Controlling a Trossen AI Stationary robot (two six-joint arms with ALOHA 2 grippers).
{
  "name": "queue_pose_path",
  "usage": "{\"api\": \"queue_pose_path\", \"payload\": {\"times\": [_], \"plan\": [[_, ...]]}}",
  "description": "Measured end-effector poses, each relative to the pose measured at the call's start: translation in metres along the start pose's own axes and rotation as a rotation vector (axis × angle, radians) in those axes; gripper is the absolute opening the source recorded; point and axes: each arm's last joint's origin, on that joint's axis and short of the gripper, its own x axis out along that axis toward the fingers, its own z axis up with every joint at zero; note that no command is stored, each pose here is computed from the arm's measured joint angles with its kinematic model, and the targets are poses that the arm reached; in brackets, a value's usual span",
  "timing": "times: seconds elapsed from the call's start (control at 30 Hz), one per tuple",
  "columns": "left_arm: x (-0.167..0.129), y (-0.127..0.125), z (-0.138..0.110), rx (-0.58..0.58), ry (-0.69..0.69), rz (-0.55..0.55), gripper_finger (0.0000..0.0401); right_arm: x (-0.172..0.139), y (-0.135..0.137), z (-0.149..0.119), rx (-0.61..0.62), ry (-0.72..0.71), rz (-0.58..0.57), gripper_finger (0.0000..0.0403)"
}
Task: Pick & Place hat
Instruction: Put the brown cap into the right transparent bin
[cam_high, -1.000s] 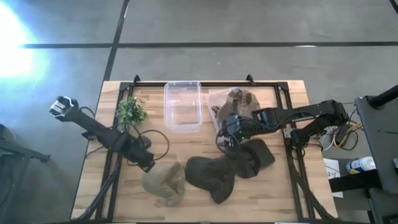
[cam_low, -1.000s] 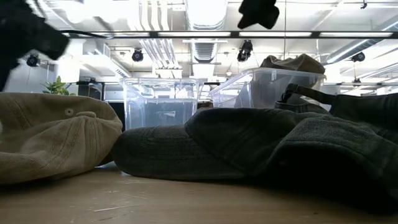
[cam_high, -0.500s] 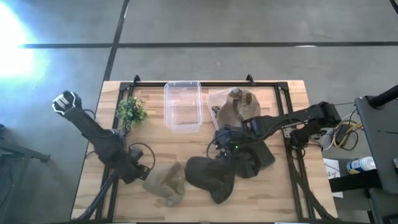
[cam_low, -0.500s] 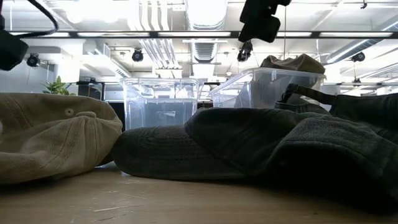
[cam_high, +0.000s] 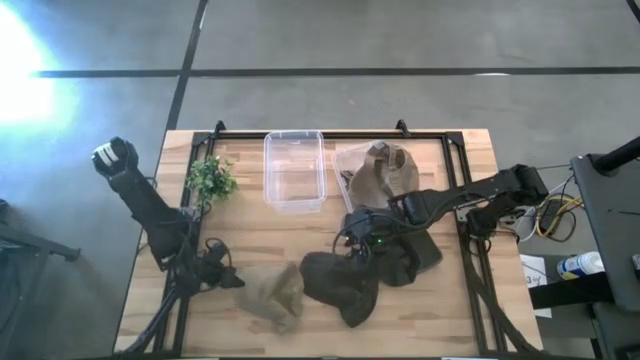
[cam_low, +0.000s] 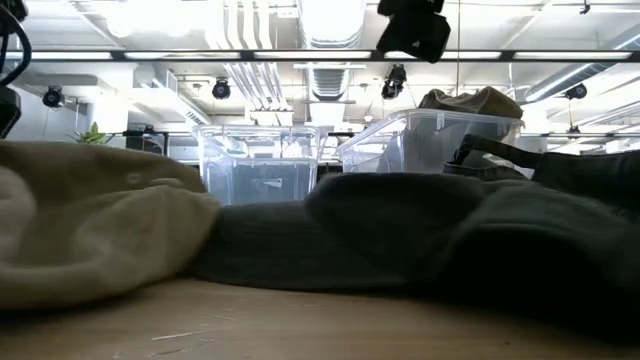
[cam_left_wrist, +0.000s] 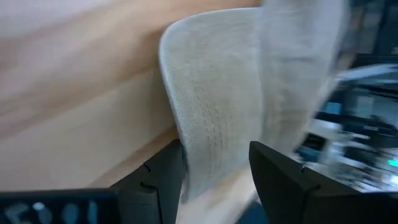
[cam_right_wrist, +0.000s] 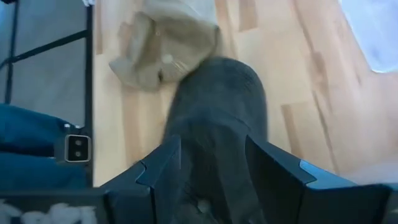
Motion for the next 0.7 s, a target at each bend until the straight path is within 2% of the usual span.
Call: {"api": "queue_pose_path", "payload": {"times": [0.13,0.47,0.7], "plan": [[0.008,0.009,0.003,-0.002,0.009,-0.111,0.0177,0.010,0.000,0.000,0.003,0.016,0.002,0.0176],[0.020,0.027,0.006,0.042,-0.044,-0.055,0.0177,0.042,-0.002,-0.004,0.020,0.087,0.005,0.0176],[0.025,0.018,0.002,0.080,-0.092,-0.157,0.0177,0.067,-0.003,-0.004,0.029,0.103,0.037,0.0176]]}}
